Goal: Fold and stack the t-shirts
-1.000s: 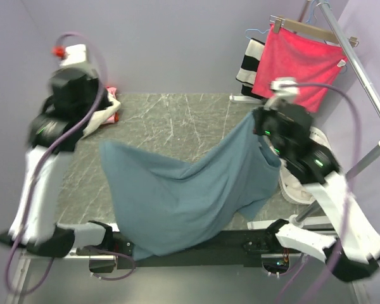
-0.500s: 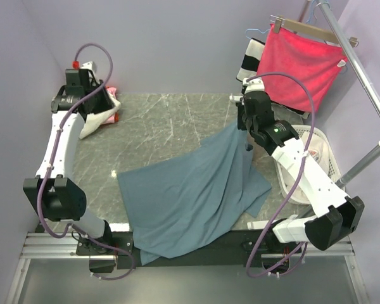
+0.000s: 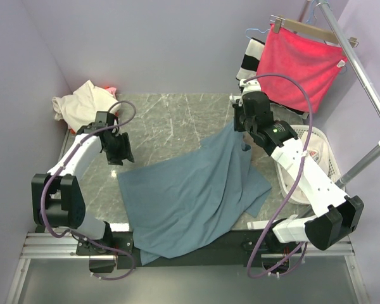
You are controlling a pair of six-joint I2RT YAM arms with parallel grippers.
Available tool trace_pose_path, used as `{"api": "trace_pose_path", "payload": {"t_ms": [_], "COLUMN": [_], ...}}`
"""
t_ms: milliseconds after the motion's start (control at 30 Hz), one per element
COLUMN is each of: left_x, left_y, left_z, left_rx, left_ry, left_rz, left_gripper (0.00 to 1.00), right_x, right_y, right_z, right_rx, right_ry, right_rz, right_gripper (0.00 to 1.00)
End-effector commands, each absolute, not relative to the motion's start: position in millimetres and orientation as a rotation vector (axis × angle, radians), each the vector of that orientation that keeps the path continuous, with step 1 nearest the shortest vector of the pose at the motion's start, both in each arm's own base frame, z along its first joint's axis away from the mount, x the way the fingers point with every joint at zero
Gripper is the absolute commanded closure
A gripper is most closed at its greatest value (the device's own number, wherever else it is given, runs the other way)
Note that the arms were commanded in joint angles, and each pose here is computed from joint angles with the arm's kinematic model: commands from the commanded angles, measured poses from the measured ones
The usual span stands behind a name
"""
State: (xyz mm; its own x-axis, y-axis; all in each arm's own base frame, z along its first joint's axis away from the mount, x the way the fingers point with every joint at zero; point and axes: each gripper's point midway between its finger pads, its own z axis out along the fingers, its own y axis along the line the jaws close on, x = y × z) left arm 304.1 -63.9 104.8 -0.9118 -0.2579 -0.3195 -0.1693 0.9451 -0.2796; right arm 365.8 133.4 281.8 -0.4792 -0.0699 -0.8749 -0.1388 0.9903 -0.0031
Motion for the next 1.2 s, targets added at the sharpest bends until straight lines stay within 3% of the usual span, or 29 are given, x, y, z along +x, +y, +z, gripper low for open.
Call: {"api": "trace_pose_path", "payload": {"t_ms": [0, 667, 933, 1000, 1033, 1167], "left_x": [316.4, 299.0, 283.1, 280.0, 277.9, 274.1], "left_y": [-47.3, -33.6, -48.2, -52.1, -55.8, -60.8], "left_z": [98.8, 17.1, -0.9, -5.3, -7.1, -14.4], "left_rx": [-0.379, -0.279, -0.208, -0.189, -0.175, -0.156], "left_ry": [2.714, 2.948, 3.035, 3.055, 3.066, 3.094], "left_rz": [-0.198, 0.099, 0.075, 0.065, 0.051, 0.042], "left_gripper": [0.45, 0.46, 0.47, 0.52, 0.65, 0.97], "right_x": [371.0, 372.7, 371.9, 371.7, 371.3, 371.9], "right_y": [143.1, 145.0, 141.3, 140.5, 140.4, 137.6], "right_z": [291.6, 277.3, 276.0, 276.3, 277.0, 275.8], "right_rx": [-0.145, -0.159, -0.151, -0.151, -0.149, -0.145], "right_ry": [2.025, 2.073, 2.081, 2.081, 2.078, 2.08], "right_rz": [0.152, 0.188, 0.181, 0.18, 0.181, 0.171], "right_gripper": [1.0, 1.0, 1.0, 1.0, 1.0, 1.0]}}
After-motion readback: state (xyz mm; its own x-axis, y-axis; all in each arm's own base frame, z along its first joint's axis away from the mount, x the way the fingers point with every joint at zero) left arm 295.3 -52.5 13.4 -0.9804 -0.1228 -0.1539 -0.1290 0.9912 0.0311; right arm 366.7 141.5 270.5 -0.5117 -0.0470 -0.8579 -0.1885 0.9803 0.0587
